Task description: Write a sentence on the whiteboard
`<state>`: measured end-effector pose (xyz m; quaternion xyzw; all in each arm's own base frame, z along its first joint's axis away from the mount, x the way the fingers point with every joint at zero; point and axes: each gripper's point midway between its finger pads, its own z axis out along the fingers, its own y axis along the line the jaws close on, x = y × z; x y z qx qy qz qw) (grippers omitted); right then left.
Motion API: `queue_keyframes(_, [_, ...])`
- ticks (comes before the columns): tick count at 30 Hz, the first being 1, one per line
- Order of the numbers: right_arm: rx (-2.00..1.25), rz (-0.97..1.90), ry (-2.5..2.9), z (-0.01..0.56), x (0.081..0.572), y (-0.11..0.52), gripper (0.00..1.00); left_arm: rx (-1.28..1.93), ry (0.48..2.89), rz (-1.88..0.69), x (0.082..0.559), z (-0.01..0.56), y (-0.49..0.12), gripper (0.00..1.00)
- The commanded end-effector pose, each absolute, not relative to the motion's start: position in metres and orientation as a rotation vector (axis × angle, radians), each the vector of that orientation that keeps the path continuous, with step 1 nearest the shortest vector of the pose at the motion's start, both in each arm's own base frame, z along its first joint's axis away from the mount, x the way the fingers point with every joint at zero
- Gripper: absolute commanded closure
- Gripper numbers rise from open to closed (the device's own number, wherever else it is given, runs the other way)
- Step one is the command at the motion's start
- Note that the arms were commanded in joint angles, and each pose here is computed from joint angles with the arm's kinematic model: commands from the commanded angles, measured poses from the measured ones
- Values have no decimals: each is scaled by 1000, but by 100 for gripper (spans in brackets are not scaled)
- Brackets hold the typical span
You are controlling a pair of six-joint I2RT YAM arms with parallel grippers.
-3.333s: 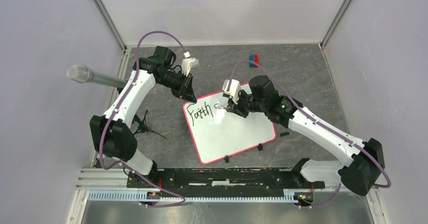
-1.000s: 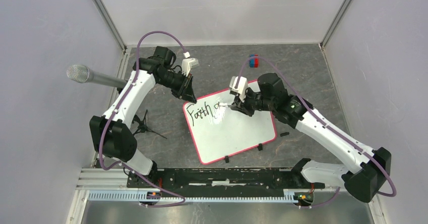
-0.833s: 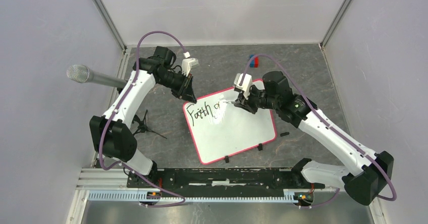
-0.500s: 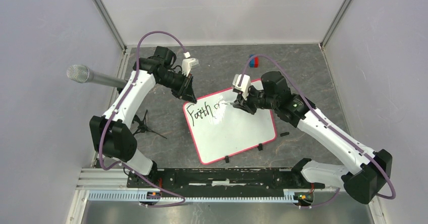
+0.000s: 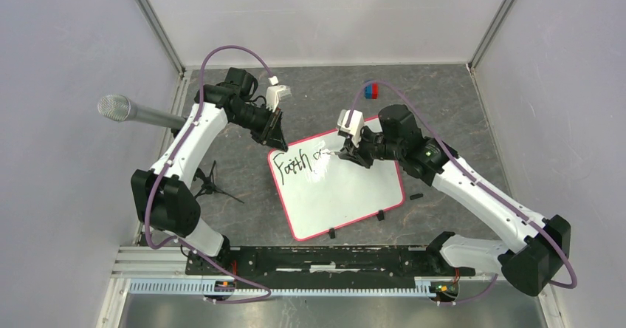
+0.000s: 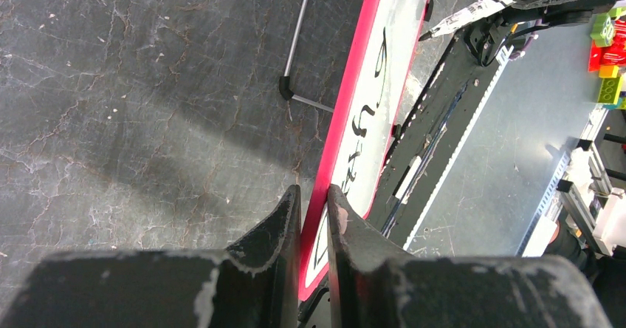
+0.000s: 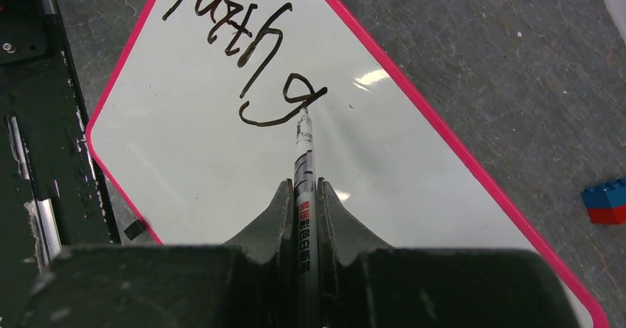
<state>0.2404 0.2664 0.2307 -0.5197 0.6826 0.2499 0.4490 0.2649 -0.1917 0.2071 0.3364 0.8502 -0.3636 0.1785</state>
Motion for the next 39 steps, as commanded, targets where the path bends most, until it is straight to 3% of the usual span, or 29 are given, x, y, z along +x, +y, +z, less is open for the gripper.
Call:
queue_keyframes(1, [-1291,621,1672,230,240,269,100,1015,2389,-1040,252,208,-195,98])
queue_keyframes(28, [-1250,488,1725,218,263,259,100,1012,2392,-1030,253,209,-195,98])
queue_keyframes(39, [-1288,542,1773,196,243,253,100,1011,2394,-1029,253,208,-195,98])
